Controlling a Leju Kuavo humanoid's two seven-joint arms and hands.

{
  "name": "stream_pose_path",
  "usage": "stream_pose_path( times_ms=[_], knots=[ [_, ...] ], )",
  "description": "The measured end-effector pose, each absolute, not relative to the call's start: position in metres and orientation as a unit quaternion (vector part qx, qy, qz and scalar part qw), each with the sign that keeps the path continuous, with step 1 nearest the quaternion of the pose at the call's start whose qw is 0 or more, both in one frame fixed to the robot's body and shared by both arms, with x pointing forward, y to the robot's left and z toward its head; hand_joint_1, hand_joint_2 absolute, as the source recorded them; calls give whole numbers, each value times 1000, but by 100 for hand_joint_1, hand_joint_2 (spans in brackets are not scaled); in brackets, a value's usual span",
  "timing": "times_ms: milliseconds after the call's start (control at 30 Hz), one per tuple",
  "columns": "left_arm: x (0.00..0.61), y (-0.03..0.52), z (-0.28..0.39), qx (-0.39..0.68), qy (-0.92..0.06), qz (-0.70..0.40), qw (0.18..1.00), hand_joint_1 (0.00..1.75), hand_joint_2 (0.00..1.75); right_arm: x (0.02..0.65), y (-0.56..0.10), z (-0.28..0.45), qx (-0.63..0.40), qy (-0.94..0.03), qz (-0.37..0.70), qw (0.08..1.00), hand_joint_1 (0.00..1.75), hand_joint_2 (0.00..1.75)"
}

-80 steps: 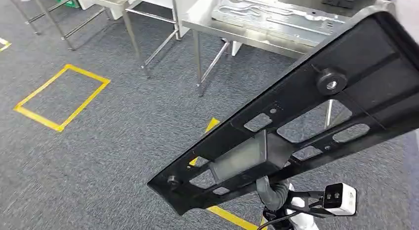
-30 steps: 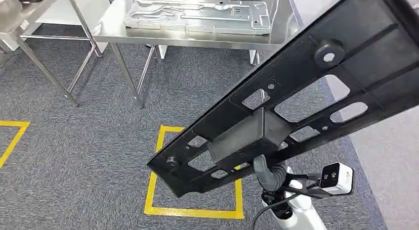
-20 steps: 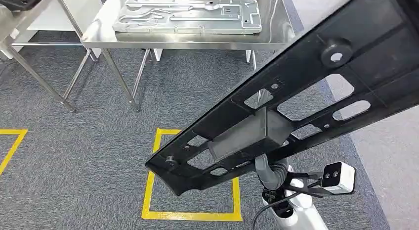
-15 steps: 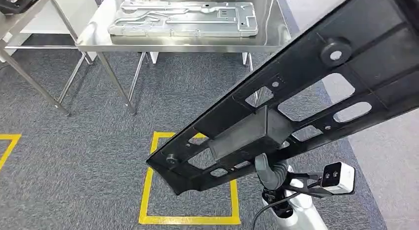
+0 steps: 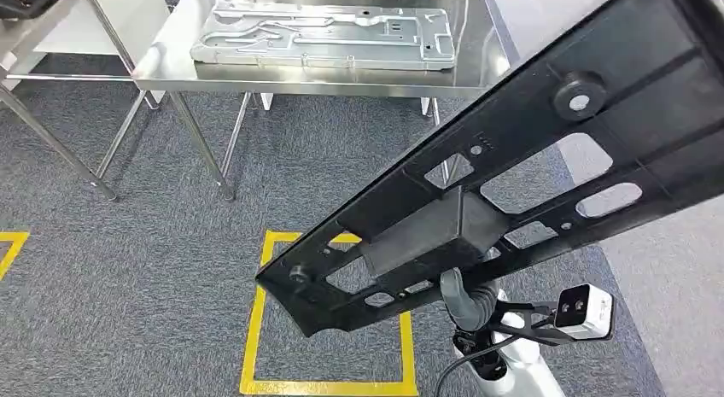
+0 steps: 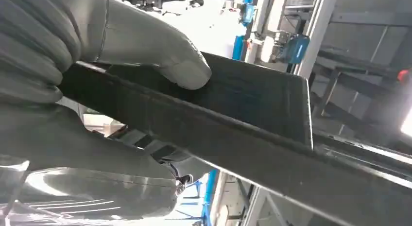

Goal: Take the parts from the cabinet and place them on the table.

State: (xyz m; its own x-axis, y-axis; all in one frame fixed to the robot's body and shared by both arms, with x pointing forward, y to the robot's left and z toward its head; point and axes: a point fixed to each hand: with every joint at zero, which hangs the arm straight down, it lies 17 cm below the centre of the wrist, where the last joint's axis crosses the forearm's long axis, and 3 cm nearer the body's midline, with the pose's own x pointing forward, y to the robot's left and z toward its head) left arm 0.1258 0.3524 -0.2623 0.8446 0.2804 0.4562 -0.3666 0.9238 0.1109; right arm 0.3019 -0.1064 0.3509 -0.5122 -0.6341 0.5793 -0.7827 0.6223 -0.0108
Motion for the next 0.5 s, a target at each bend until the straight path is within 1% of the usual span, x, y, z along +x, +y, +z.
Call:
stream_pose_path(
  times_ms=[500],
  knots=[
    [127,351,-262,95,-226,170,954,0,0,300,-106,349,408,-860,140,273,171,175]
  ],
)
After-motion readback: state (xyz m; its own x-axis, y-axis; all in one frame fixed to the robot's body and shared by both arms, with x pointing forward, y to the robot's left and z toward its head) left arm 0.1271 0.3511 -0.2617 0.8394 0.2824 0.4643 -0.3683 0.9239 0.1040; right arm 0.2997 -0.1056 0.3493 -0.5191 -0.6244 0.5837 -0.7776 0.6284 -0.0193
